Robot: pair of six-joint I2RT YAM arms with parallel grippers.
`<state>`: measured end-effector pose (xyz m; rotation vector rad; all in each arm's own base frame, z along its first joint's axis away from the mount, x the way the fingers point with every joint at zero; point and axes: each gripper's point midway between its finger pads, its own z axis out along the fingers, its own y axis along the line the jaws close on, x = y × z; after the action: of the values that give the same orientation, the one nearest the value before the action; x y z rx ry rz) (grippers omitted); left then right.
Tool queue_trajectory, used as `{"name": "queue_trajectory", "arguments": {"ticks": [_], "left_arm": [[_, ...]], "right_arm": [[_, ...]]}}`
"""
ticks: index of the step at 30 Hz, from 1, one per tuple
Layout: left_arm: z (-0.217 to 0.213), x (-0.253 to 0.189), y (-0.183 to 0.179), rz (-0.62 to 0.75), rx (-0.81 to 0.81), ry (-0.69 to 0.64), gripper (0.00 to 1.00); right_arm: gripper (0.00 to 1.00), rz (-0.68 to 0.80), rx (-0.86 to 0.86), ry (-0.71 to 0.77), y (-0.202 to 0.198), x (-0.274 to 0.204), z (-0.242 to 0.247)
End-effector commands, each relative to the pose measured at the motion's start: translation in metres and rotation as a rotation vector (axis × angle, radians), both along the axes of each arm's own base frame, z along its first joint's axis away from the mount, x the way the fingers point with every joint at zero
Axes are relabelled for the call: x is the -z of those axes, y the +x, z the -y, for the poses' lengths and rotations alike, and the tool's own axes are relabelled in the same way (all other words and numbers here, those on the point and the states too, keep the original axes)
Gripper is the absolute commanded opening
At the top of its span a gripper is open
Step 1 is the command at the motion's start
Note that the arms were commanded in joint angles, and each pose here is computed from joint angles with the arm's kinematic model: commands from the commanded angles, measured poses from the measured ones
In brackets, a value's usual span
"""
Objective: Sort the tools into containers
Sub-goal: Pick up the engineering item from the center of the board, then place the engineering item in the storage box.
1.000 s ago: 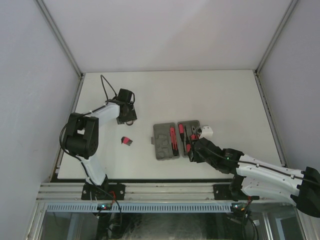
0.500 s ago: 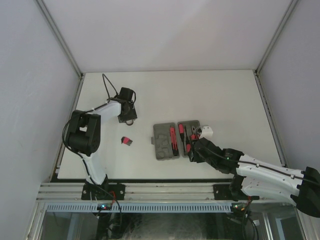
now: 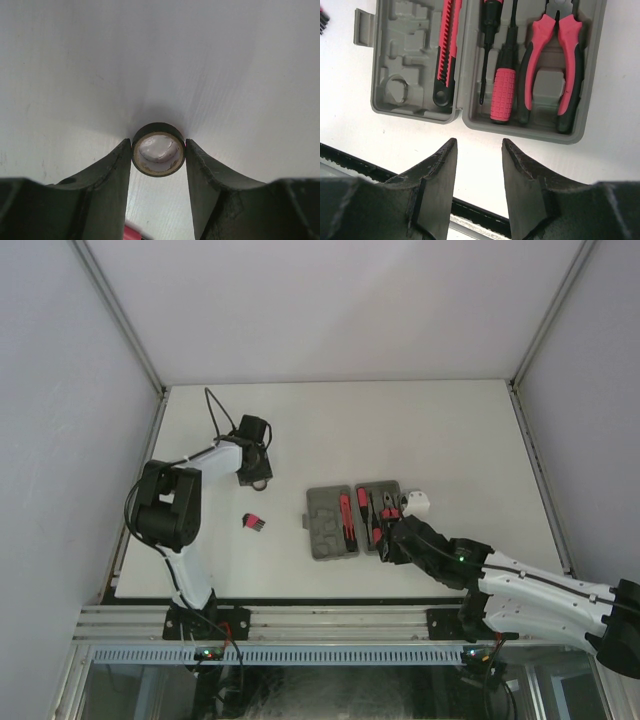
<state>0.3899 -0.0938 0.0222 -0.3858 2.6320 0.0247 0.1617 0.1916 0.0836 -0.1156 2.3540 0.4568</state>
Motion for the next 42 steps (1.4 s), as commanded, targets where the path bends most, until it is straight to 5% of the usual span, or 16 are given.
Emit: {"name": "queue_trajectory", "arguments": {"ticks": [1,16,30,42], "left_arm": [[-0.001,-0.016,0.008,0.047,0.000,-0.004,0.46],[0.038,-0.048,-0.042,0.111,0.101,-0.039,0.45],[0.137,-0.101,-0.111,0.178,0.421,-0.107,0.45],[0.188,-0.079,-0.159,0.123,0.580,-0.110,0.46]], "right_arm": [[0.40,0.029,0.028,0.030,0.005,-0.008,-0.001],[0.40,0.050,0.057,0.082,0.009,-0.018,-0.004],[0.40,0.062,0.113,0.100,0.011,-0.022,0.002],[0.40,0.089,0.152,0.137,0.014,-0.032,0.007]]}}
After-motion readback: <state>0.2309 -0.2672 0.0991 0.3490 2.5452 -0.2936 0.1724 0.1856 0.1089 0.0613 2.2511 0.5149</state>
